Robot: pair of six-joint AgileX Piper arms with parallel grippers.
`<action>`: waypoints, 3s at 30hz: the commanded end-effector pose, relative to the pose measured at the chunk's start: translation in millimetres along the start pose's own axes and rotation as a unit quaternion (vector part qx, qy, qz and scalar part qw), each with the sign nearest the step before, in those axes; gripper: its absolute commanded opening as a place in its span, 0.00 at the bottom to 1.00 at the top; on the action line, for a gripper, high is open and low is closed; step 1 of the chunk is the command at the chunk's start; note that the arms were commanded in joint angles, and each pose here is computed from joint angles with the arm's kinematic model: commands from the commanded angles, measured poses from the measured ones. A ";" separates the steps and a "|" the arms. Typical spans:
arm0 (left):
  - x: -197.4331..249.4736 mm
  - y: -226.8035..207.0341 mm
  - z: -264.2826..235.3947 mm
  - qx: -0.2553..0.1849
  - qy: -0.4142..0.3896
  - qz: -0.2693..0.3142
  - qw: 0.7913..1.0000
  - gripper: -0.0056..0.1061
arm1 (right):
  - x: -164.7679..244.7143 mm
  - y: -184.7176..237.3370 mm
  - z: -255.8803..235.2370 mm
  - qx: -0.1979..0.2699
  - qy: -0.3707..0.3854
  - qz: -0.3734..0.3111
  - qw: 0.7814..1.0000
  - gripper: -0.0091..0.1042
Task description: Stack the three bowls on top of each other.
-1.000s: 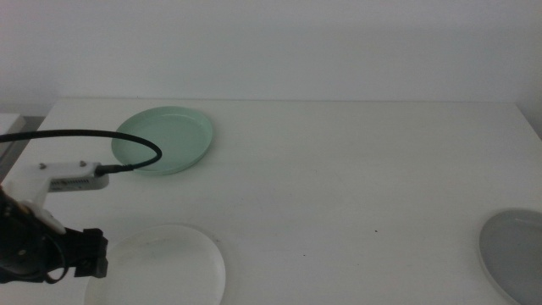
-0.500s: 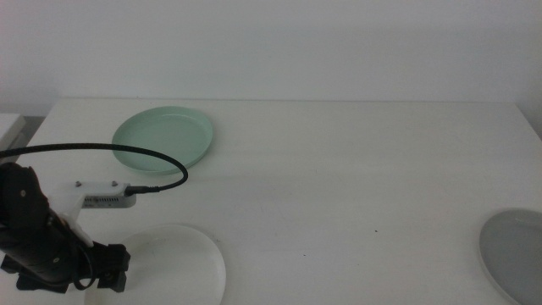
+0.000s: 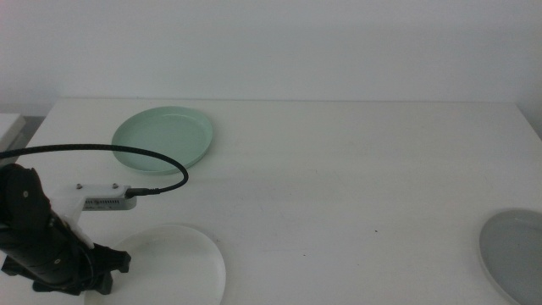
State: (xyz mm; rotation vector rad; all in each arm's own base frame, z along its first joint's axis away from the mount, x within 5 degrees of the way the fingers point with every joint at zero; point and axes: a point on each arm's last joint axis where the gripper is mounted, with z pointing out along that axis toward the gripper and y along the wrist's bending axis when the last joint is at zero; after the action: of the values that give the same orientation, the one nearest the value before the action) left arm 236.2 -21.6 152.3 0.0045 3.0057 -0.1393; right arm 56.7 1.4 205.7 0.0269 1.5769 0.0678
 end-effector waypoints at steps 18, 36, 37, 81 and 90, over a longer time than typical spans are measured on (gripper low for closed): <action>0.3 -7.6 -41.3 0.020 -0.028 -0.005 0.999 0.03 | 0.0 0.2 -0.2 -0.002 -0.005 -0.004 1.000 0.89; -109.9 -98.4 -90.3 0.117 -0.056 0.067 0.989 0.03 | 0.0 0.2 -0.2 -0.002 -0.005 -0.004 1.000 0.89; -117.8 -105.7 -85.4 0.121 -0.055 0.071 0.989 0.03 | 0.0 0.2 -0.2 -0.002 -0.005 -0.004 1.000 0.89; -164.3 -151.3 21.2 0.131 -0.015 0.113 0.985 0.25 | 0.0 0.2 -0.2 -0.002 -0.005 -0.004 1.000 0.89; -161.2 -148.9 -24.6 0.115 -0.010 0.150 0.982 0.89 | 0.0 0.2 -0.2 -0.002 -0.005 -0.004 1.000 0.89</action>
State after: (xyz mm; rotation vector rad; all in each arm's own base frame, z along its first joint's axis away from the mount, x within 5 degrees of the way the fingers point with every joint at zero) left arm 394.7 -168.6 189.0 0.4443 2.9432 -0.4579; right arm 56.7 1.4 205.7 0.0269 1.5769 0.0678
